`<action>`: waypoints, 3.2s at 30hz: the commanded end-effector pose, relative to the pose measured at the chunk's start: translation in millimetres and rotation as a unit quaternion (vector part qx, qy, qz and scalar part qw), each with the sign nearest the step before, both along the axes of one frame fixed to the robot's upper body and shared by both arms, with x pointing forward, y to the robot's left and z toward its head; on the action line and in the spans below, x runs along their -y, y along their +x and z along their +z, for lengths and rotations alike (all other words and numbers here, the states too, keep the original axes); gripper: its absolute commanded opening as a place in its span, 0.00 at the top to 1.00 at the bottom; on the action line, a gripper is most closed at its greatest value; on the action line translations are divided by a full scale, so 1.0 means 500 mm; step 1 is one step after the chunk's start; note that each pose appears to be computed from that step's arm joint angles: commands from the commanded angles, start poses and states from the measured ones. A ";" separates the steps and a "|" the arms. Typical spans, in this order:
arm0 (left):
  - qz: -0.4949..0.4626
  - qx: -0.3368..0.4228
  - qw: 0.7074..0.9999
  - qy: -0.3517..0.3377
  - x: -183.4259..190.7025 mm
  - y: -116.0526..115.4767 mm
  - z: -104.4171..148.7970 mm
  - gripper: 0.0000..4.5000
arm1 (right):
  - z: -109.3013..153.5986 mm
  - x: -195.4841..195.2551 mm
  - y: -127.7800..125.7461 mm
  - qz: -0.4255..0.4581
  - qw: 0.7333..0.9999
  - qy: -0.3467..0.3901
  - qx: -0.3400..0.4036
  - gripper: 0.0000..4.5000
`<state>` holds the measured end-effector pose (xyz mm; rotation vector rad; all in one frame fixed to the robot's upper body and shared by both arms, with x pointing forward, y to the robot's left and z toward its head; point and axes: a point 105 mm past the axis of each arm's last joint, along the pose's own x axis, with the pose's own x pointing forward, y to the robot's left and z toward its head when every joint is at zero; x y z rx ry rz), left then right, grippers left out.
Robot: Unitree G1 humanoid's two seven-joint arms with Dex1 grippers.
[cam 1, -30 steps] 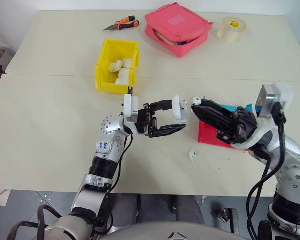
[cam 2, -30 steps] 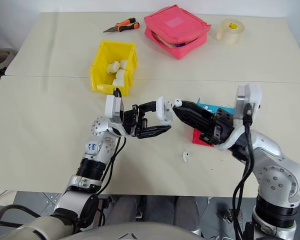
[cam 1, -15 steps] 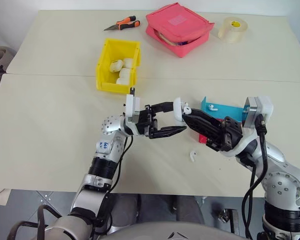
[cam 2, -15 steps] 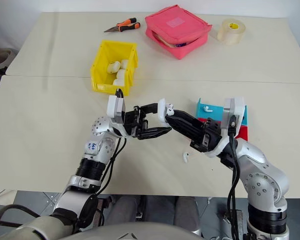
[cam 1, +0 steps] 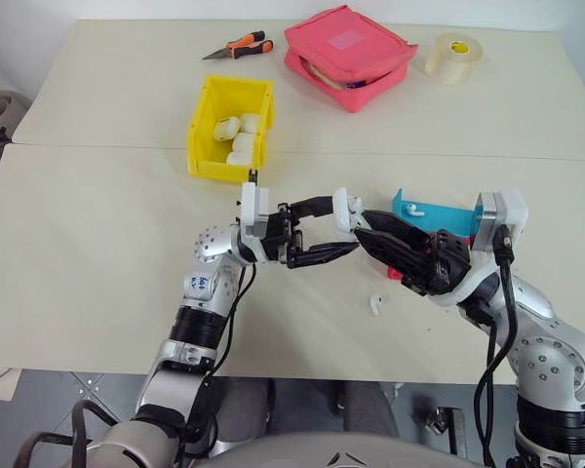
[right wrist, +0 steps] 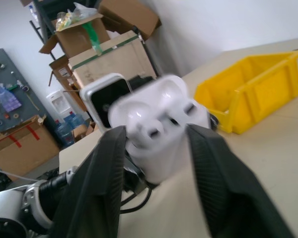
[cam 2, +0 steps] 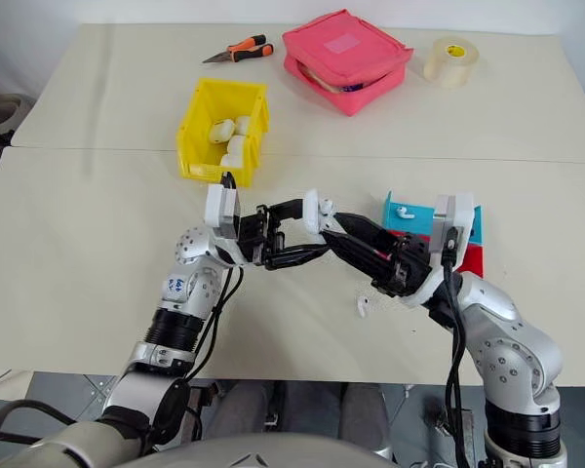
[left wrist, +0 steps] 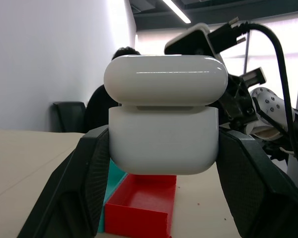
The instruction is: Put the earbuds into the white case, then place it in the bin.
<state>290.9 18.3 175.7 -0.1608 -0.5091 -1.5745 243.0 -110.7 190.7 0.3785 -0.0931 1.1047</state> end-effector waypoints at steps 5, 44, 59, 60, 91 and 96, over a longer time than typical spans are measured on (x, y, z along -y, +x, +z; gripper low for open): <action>-0.003 0.028 1.000 -0.009 -0.008 -0.014 0.022 0.38 | 0.010 0.030 0.002 -0.013 0.999 -0.024 0.020 0.01; 0.088 0.111 0.962 0.233 -0.022 0.017 -0.020 0.38 | -0.030 0.075 0.046 -0.076 0.947 -0.294 0.104 0.99; 0.388 -0.113 0.914 0.040 -0.241 0.055 -0.001 0.38 | 0.014 0.115 -0.021 -0.148 0.955 -0.182 0.184 0.10; 0.406 -0.123 0.905 0.030 -0.253 0.058 -0.001 0.38 | 0.014 0.114 -0.020 -0.151 0.951 -0.188 0.194 0.02; 0.449 -0.102 0.886 0.057 -0.243 0.247 0.091 0.01 | 0.017 0.083 0.027 -0.170 0.941 -0.193 0.220 0.00; 0.382 -0.035 0.916 0.117 -0.268 0.167 0.079 0.01 | -0.007 0.110 0.023 -0.163 0.941 -0.220 0.198 0.00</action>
